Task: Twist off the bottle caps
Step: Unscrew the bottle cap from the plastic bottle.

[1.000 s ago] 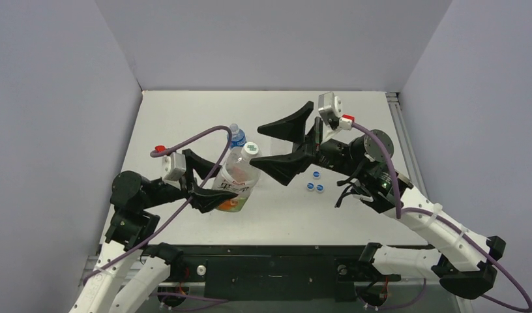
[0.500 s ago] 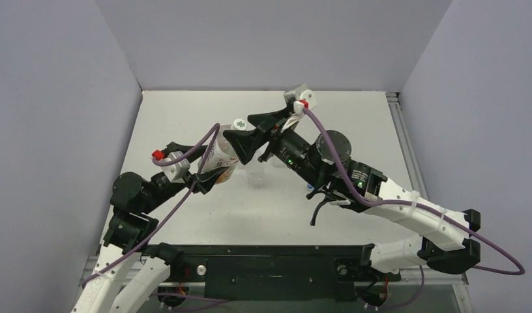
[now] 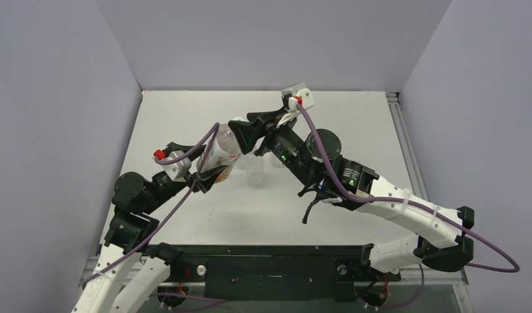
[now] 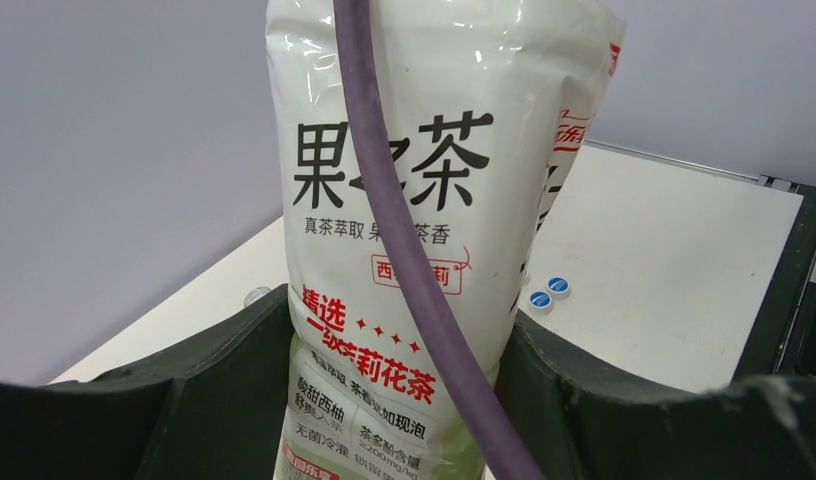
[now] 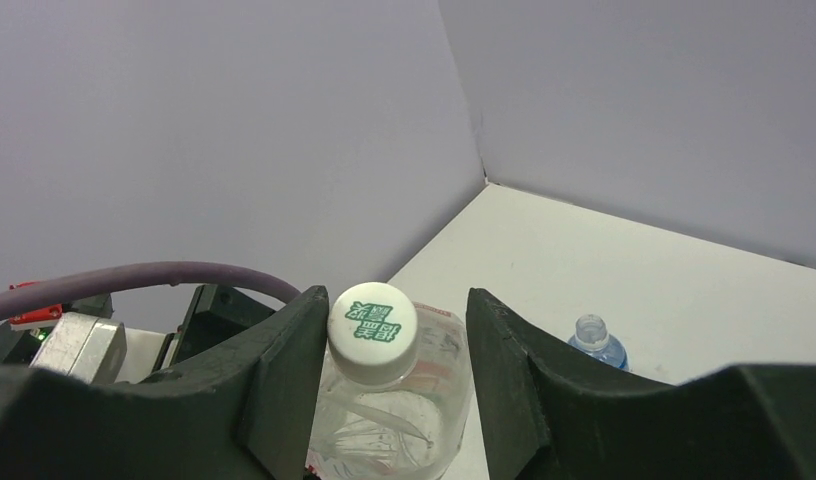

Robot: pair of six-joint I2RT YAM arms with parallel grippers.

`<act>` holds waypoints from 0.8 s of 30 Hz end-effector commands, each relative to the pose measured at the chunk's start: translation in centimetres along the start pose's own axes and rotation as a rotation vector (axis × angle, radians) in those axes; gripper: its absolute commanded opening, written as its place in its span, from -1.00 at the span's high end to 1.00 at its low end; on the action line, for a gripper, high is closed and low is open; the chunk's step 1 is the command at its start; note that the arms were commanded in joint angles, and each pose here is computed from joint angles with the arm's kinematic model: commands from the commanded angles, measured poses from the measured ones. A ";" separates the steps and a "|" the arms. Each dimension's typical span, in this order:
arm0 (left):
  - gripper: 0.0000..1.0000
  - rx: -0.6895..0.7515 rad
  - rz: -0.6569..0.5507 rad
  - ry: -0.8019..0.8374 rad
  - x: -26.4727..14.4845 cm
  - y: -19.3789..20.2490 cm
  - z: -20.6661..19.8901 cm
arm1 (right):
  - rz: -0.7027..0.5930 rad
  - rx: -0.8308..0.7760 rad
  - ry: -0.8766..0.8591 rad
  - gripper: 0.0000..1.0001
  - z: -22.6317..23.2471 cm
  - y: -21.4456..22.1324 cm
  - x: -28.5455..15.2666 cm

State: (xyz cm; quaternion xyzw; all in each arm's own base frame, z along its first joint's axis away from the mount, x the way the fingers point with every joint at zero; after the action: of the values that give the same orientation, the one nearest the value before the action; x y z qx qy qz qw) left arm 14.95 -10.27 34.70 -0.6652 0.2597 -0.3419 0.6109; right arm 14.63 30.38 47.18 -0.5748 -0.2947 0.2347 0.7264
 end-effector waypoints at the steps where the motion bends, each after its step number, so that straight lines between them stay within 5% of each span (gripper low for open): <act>1: 1.00 0.012 -0.033 -0.098 -0.2 -0.7 0.8 | -0.083 0.045 0.029 0.04 0.2 -2.3 0.4; 10: 1.00 -0.003 -0.034 -0.089 -0.1 -0.8 0.7 | -0.075 0.043 0.028 0.14 0.3 -2.0 1.2; 20: 1.00 -0.037 -0.050 -0.072 -0.1 -1.2 0.3 | -0.102 0.055 0.012 1.00 0.2 -2.3 1.4; 24: 1.00 -0.119 -0.064 -0.013 0.0 -1.7 -0.5 | -0.124 0.046 -0.049 1.00 -0.1 -2.3 1.3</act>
State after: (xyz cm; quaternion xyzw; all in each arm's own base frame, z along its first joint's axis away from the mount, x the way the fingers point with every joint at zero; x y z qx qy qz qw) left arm 14.83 -10.47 34.61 -0.6835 0.2717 -0.3327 0.5902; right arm 15.41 31.46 47.48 -0.5668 -0.2972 0.2311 0.7328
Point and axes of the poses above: each gripper's point midway between its finger pads, its own x axis out along the fingers, its own z axis along the line the jaws close on, y = z × x, the point moved 9 cm from there along -x, back along the fingers, and after that the axes turned 9 degrees about -x, right-handed, at the moved point
